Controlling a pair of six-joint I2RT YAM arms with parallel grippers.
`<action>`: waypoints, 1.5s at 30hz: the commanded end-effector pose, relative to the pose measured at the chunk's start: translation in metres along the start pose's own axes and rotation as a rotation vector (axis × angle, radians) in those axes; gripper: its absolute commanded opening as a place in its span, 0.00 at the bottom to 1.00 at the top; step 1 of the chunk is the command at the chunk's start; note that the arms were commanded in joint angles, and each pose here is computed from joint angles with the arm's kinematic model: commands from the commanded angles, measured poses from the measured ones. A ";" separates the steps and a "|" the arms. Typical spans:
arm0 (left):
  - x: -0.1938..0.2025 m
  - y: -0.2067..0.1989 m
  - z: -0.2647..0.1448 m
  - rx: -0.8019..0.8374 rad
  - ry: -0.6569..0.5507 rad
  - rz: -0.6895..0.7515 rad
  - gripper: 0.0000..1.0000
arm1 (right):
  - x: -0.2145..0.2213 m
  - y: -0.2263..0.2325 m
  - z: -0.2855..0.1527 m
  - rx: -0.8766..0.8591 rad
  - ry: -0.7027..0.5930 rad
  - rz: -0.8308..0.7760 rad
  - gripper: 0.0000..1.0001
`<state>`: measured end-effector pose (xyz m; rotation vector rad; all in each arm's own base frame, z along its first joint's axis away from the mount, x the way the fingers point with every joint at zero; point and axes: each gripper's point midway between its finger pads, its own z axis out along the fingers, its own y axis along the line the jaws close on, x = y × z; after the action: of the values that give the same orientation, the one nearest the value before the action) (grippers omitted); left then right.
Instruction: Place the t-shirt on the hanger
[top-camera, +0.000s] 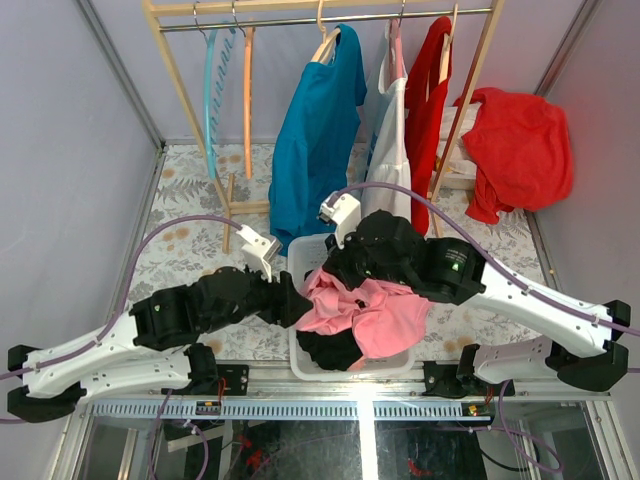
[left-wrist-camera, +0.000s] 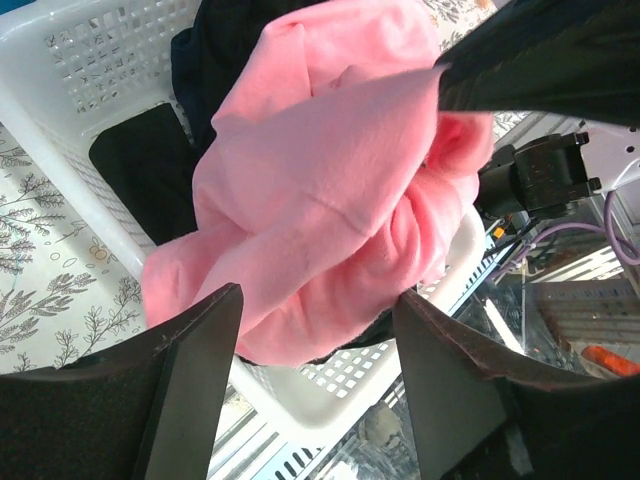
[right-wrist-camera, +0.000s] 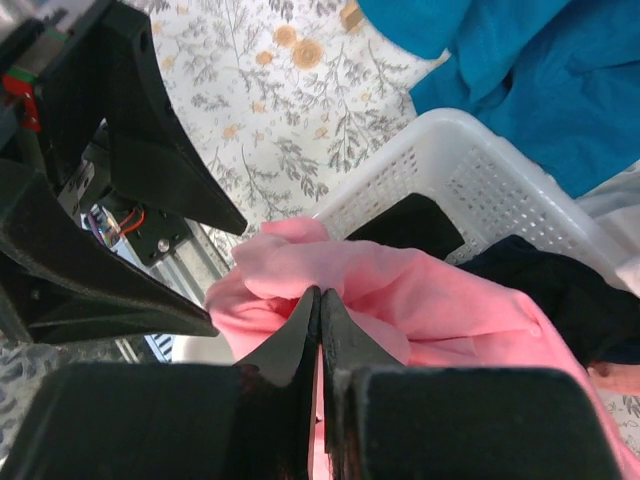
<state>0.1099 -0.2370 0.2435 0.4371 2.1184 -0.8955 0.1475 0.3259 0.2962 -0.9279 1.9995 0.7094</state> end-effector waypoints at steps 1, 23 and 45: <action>-0.010 -0.005 -0.008 0.030 -0.046 -0.025 0.62 | -0.043 -0.009 -0.018 0.077 -0.123 0.032 0.00; -0.007 -0.004 0.000 0.025 -0.040 0.014 0.68 | -0.100 -0.009 -0.034 0.083 -0.248 0.088 0.00; 0.023 -0.004 0.018 0.035 0.060 0.064 0.71 | -0.127 -0.028 -0.064 0.125 -0.333 0.103 0.00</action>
<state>0.0999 -0.2439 0.2227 0.5322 2.1651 -0.8919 0.1915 0.3182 0.3989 -0.6513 1.8640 0.7073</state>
